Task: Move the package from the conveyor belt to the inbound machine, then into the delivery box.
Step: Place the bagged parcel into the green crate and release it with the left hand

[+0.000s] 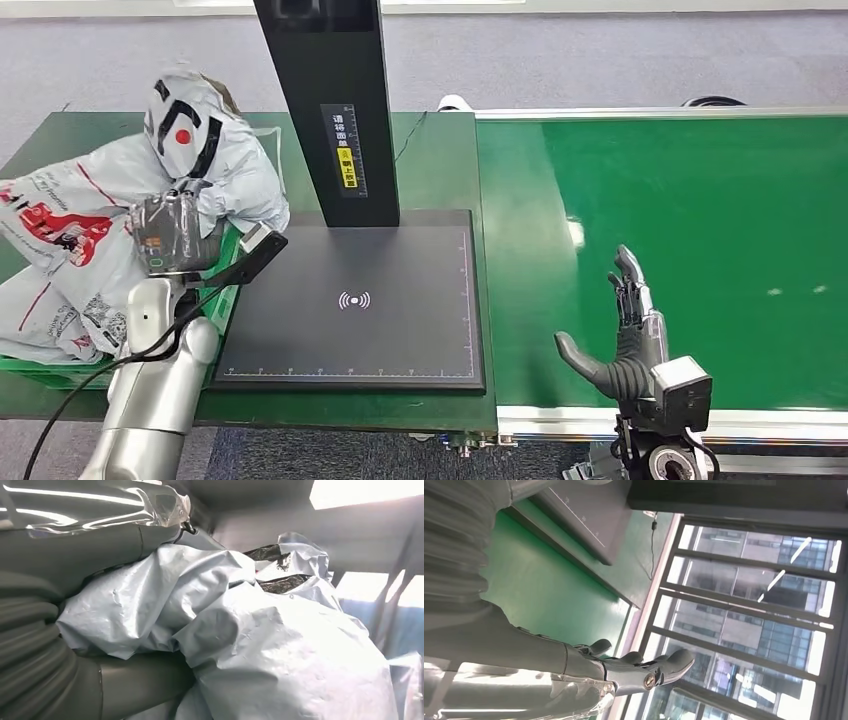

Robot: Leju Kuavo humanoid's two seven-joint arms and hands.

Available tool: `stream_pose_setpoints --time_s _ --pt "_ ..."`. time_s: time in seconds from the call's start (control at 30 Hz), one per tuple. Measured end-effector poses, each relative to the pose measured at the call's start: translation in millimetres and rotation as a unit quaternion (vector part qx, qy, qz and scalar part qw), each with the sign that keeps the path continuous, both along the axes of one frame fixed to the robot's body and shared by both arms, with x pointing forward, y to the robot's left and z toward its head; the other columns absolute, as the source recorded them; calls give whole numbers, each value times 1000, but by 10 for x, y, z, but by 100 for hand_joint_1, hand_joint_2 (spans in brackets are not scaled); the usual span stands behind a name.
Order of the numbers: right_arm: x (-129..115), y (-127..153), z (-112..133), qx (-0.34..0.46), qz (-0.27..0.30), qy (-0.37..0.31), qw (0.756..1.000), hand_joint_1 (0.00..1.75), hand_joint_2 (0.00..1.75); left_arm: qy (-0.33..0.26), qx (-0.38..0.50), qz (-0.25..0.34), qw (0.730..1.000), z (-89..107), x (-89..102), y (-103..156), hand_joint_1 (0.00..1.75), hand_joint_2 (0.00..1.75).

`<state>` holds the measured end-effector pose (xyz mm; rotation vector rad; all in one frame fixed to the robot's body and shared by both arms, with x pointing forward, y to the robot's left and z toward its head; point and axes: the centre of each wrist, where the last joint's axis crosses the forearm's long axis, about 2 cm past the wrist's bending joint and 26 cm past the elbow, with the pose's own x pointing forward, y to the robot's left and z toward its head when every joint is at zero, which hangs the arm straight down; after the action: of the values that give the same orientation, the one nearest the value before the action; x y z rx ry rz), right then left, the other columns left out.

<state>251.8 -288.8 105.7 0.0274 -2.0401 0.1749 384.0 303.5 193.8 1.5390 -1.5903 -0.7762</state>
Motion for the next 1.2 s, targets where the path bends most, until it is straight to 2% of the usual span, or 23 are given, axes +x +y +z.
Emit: stream_pose_setpoints --time_s 0.07,0.27,0.5,0.63,0.83,0.93,1.03,1.2 --pt "0 -5 1 -3 3 0 1000 0 175 58 0 33 998 -111 71 98 175 175" --pt "31 1 22 -6 10 -2 1000 0 175 171 8 90 981 -356 169 361 175 175" --pt "144 56 77 -10 20 -4 1000 0 175 250 -2 167 954 -403 288 755 175 175" --pt "189 106 82 -11 28 -1 1000 0 175 246 -40 195 948 -446 268 1014 175 175" --pt "211 151 77 -11 34 6 999 0 175 142 -114 198 963 -515 144 1310 175 175" --pt "229 169 83 -11 36 8 999 0 175 121 -127 203 963 -532 104 1397 175 175" --pt "246 182 86 -11 38 9 999 0 175 127 -137 205 961 -550 89 1430 175 175" --pt "263 208 67 -11 42 13 999 0 175 200 -147 192 950 -565 124 1421 175 175"
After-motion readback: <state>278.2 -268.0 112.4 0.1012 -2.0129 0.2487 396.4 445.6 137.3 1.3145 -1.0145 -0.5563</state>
